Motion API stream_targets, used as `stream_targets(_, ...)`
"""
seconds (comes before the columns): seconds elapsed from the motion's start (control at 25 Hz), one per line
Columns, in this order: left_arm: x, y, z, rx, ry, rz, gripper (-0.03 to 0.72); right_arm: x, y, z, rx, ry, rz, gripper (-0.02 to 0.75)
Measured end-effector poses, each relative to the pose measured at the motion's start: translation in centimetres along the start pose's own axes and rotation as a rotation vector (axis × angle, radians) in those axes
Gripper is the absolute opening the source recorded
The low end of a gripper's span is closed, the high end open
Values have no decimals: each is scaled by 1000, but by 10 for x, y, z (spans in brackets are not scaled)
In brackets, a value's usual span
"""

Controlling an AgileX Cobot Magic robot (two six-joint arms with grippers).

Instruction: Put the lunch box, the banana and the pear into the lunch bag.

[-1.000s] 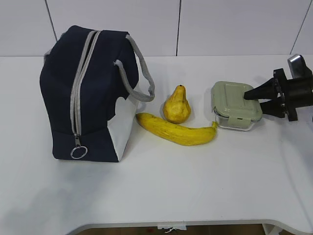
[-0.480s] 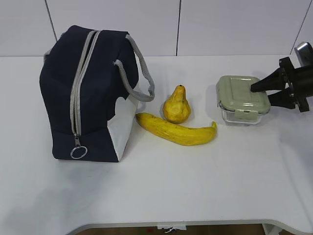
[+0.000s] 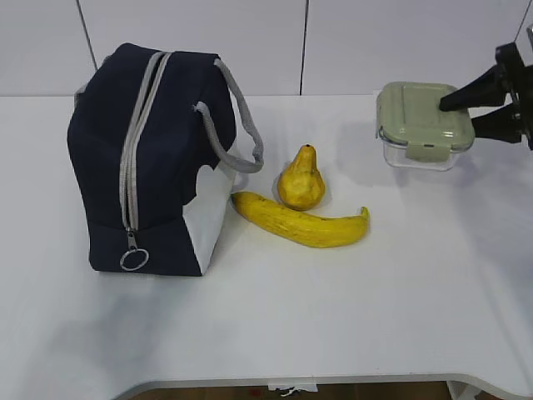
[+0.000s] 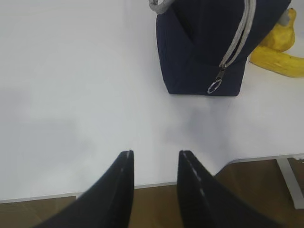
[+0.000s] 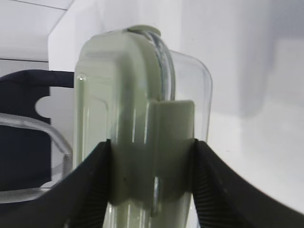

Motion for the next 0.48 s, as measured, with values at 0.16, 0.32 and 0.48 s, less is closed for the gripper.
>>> stream_targets(0.16, -30, -5, 6, 42, 57, -35, 248, 5, 30, -6, -17, -6, -34, 377)
stream_targets(0.32, -61, -9, 20, 98, 128, -86, 307, 15, 59, -5, -34, 5, -73, 377)
stream_targets(0.48, -93, -14, 43, 163, 195, -112, 355, 26, 88, 5, -85, 30, -106, 377)
Point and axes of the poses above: a point on each arm's last joint axis where the gripper is mounted, z pointing out along that axis toward the gripper, y along the wrist's bending axis when the last joint is at zero, x = y × z, the point moved 6 cm from there along z, pointing out along that axis toward the gripper, and after that the axes turned 4 degrees about z, right-handed, at the moved point
